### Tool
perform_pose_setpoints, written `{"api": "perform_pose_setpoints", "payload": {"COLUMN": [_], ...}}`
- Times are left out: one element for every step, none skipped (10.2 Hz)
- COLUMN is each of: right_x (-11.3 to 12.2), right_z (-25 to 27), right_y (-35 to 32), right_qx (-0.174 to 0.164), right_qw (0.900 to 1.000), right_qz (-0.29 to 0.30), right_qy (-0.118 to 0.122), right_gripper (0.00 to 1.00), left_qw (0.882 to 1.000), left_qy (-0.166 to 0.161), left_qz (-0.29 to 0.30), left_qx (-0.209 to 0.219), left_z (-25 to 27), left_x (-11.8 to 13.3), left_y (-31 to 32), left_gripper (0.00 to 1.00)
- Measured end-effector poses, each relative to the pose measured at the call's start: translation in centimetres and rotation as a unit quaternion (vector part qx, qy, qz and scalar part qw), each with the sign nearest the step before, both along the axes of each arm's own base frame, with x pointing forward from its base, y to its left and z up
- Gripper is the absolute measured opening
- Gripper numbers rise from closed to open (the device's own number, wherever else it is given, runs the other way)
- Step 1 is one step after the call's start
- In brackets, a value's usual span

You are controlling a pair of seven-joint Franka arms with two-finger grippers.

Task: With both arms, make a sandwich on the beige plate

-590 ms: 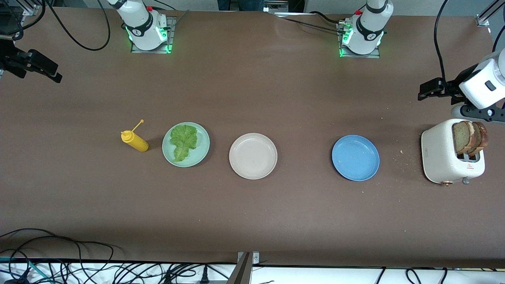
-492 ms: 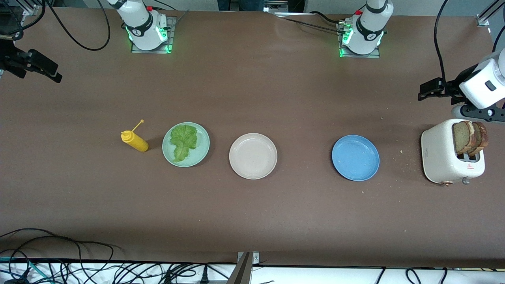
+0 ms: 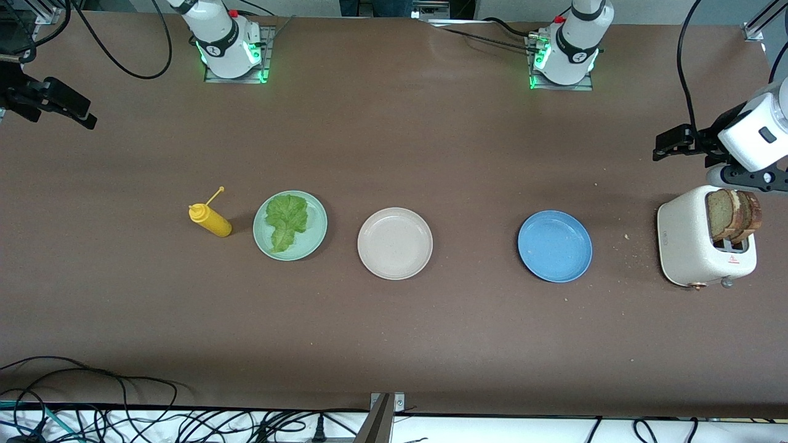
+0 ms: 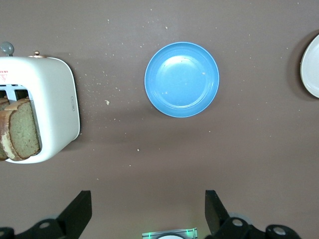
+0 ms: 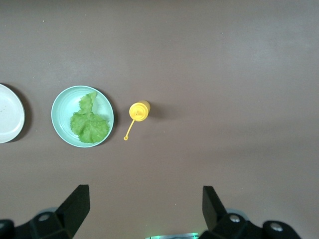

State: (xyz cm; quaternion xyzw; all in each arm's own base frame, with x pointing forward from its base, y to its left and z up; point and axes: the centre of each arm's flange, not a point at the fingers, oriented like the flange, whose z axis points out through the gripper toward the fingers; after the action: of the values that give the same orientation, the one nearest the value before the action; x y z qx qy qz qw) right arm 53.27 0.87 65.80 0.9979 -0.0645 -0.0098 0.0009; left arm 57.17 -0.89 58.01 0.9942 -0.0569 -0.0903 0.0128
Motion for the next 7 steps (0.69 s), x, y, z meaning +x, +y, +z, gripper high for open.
{"api": "perform_pose_setpoints", "payload": {"right_x": [0.02, 0.05, 0.08, 0.1, 0.11, 0.12, 0.12], "right_z": [-0.05, -0.11, -0.18, -0.26, -0.36, -0.45, -0.46], "right_y": [-0.01, -0.03, -0.05, -0.06, -0.07, -0.07, -0.07], "right_qx": [0.0, 0.0, 0.0, 0.0, 0.0, 0.0, 0.0], "right_qw": [1.0, 1.0, 1.0, 1.0, 1.0, 1.0, 1.0], "right_qz": [0.0, 0.0, 0.0, 0.0, -0.001, -0.001, -0.001], "right_qy": [0.0, 0.001, 0.002, 0.003, 0.004, 0.005, 0.005], "right_gripper": [1.0, 1.0, 1.0, 1.0, 1.0, 1.0, 1.0], "left_qw": [1.0, 1.0, 1.0, 1.0, 1.0, 1.0, 1.0], "left_qy": [0.0, 0.0, 0.0, 0.001, 0.001, 0.001, 0.001], "left_qz": [0.0, 0.0, 0.0, 0.0, 0.0, 0.0, 0.0], "left_qx": [0.0, 0.0, 0.0, 0.0, 0.0, 0.0, 0.0], "left_z": [-0.02, -0.04, -0.05, -0.07, -0.09, -0.11, -0.14], "left_x": [0.01, 0.02, 0.02, 0.03, 0.04, 0.05, 0.06], "left_y": [0.0, 0.0, 0.0, 0.0, 0.0, 0.0, 0.0], "left_gripper": [1.0, 1.0, 1.0, 1.0, 1.0, 1.0, 1.0]}}
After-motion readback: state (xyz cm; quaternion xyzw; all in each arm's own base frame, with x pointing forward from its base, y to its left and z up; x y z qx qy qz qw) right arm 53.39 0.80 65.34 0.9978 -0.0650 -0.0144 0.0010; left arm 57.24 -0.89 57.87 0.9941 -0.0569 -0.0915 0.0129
